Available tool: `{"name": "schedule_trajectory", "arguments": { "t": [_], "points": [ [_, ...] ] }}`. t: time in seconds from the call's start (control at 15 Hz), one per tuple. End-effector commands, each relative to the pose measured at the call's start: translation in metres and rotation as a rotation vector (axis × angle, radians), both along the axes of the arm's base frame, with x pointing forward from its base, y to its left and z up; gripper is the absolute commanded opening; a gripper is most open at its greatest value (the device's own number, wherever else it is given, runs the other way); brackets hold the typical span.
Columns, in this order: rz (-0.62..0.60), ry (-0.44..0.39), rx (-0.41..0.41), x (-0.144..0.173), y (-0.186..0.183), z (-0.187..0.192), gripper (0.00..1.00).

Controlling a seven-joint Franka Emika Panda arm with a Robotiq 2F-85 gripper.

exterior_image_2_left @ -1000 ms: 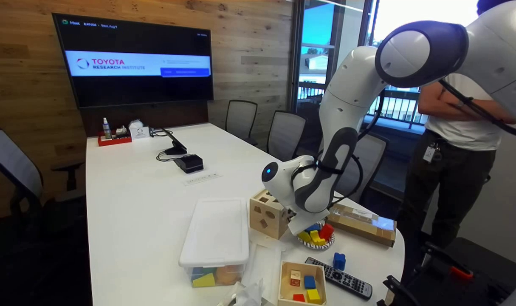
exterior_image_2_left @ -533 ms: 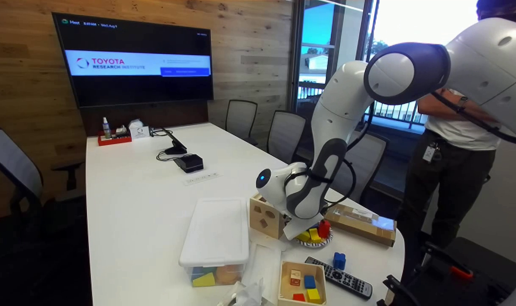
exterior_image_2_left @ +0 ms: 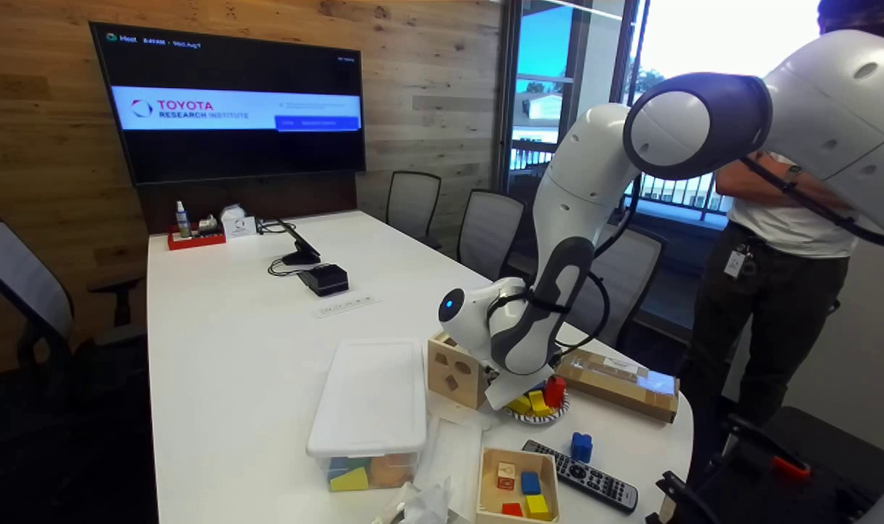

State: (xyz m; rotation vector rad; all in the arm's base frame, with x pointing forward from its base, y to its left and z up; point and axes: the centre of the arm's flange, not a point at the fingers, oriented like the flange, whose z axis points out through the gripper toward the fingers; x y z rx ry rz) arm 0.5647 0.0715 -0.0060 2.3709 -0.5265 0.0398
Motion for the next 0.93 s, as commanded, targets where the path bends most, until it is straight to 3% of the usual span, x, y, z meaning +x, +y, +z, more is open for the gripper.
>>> {"name": "schedule_trajectory", "arguments": {
  "t": [0.0,0.67,0.73,0.87],
  "points": [
    [0.006,-0.003,0.008,0.0,0.0,0.007,1.0],
    [0.067,-0.108,0.051,0.003,0.026,0.081,1.0],
    [0.041,-0.085,0.035,0.017,0.025,0.055,1.0],
    [0.049,-0.096,0.041,0.016,0.03,0.067,1.0]
  ]
}}
